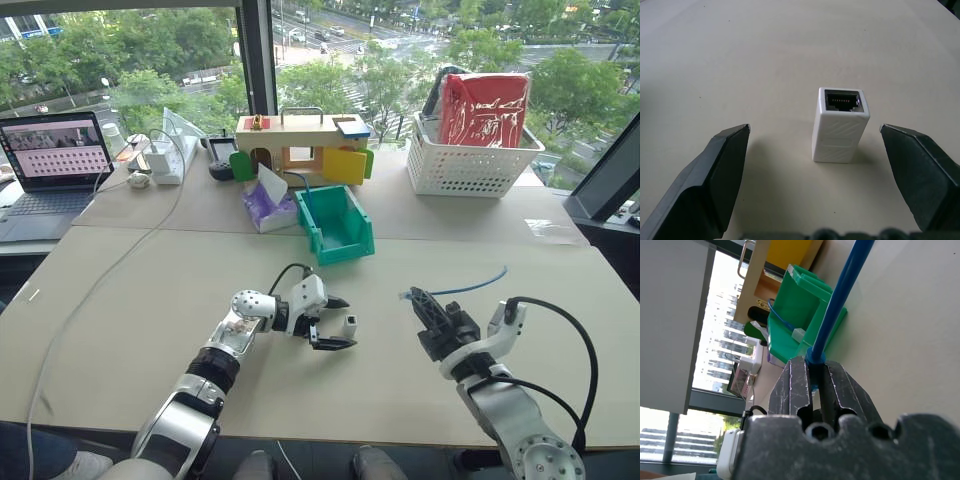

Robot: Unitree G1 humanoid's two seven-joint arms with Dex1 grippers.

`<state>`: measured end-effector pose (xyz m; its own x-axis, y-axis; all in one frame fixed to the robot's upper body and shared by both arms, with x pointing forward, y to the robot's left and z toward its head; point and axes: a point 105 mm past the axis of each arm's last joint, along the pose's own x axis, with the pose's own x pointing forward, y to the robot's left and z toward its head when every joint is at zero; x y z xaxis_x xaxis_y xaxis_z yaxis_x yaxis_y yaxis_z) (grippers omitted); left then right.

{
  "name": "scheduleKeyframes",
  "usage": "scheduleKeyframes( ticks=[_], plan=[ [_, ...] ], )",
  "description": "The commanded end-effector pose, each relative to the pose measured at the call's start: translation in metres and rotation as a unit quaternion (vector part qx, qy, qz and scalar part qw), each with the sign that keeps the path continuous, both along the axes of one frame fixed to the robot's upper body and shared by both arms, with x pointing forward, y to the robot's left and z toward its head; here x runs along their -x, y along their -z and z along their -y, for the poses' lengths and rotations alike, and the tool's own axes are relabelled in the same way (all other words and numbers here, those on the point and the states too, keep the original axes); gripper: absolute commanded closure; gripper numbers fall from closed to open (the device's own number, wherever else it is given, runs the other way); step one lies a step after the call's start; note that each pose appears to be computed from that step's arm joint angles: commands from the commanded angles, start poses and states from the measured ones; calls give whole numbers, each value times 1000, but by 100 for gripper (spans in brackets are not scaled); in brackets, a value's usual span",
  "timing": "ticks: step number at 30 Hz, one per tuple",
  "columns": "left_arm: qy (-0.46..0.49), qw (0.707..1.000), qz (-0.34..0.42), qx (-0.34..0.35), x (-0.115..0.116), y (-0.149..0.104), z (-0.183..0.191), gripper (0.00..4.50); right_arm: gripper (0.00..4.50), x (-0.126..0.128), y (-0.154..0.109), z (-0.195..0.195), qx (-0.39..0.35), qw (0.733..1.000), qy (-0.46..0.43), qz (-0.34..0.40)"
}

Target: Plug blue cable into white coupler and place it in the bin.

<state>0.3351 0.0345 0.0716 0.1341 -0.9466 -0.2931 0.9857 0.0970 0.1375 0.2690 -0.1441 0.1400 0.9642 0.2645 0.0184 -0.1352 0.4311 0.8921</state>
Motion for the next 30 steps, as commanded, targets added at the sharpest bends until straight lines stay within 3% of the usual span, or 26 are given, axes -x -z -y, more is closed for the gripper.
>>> scheduleKeyframes(
  ticks=[1,2,11,14,18,24,30],
  plan=[
    [-2,1000,-16,-23,4,14,-4,53,450,1,-10,-2,-2,1000,-7,23],
    [6,1000,-13,-23,5,13,-3,65,450,1,-10,-1,-2,1000,-6,22],
    [27,999,-15,-6,8,1,6,383,450,1,-9,1,27,999,-2,19],
    [-10,999,-51,1,3,-1,12,388,450,4,1,-2,113,993,-17,-11],
    [-26,995,-84,-54,8,0,25,388,450,5,1,-13,218,975,-49,-6],
    [-5,988,-78,-131,29,1,36,388,450,3,-1,-18,221,974,-56,4],
    [-19,983,-59,-173,27,0,36,388,450,7,10,-28,225,970,-90,-22]
  ],
)
